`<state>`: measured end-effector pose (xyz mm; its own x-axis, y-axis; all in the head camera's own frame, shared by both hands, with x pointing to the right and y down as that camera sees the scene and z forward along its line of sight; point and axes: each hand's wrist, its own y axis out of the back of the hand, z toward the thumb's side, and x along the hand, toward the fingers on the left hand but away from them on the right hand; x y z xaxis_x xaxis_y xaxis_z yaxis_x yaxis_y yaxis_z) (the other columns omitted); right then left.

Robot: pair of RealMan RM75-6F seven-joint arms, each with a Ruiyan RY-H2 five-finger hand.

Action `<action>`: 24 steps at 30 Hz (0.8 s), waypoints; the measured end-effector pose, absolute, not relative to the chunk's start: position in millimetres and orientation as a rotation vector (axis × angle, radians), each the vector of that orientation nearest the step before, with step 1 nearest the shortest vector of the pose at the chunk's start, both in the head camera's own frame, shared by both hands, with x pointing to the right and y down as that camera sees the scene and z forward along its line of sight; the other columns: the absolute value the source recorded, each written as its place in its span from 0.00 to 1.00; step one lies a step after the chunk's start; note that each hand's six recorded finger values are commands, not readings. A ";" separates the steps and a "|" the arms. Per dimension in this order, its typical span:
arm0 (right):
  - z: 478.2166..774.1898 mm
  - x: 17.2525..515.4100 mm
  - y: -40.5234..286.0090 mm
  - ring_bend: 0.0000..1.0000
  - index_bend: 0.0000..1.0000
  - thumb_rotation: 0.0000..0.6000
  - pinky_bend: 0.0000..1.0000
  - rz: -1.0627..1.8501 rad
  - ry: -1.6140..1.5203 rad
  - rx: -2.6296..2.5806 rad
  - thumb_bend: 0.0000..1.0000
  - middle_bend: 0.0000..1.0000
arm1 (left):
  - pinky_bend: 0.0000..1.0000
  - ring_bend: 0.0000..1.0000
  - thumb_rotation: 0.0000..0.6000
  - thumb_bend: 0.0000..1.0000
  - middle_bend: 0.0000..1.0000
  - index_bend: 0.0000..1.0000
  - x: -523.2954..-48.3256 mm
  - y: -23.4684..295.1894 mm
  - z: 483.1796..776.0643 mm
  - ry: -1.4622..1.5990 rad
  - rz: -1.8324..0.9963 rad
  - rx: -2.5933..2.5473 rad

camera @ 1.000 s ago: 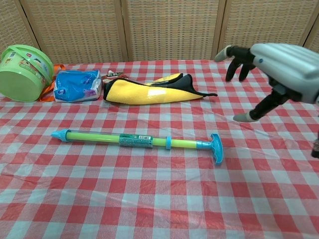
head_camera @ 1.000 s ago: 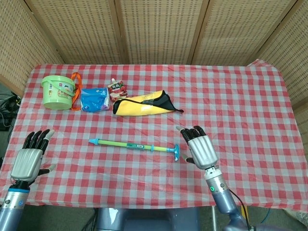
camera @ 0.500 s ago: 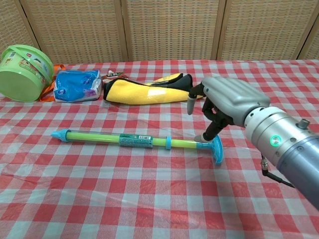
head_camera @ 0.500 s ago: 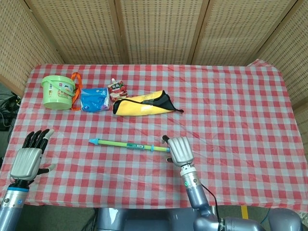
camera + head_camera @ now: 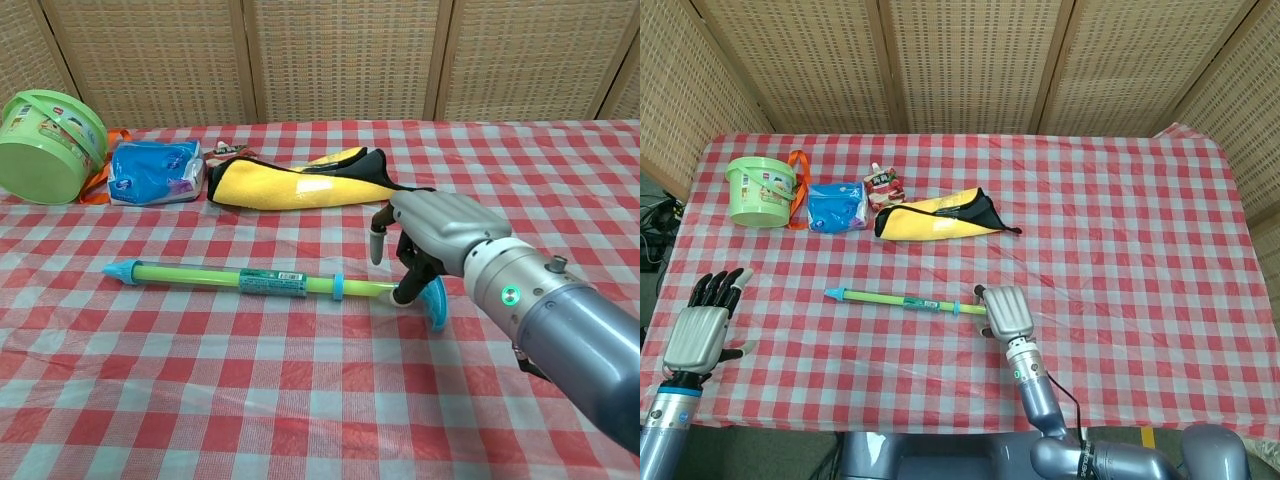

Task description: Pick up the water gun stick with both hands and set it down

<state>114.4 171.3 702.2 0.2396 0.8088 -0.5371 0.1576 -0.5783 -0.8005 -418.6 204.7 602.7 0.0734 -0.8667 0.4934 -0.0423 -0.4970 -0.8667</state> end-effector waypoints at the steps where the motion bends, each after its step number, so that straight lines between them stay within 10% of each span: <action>1: 704.0 114.3 171.2 1.00 0.49 1.00 0.87 1.370 -0.876 -1.903 0.44 1.00 | 0.00 0.00 1.00 0.01 0.00 0.00 -418.7 204.6 603.2 0.916 -1.503 -1.658; 24: 730.1 119.5 166.2 1.00 0.46 1.00 0.87 1.456 -0.808 -1.904 0.50 1.00 | 0.00 0.00 1.00 0.01 0.00 0.00 -420.2 202.4 610.1 0.911 -1.527 -1.661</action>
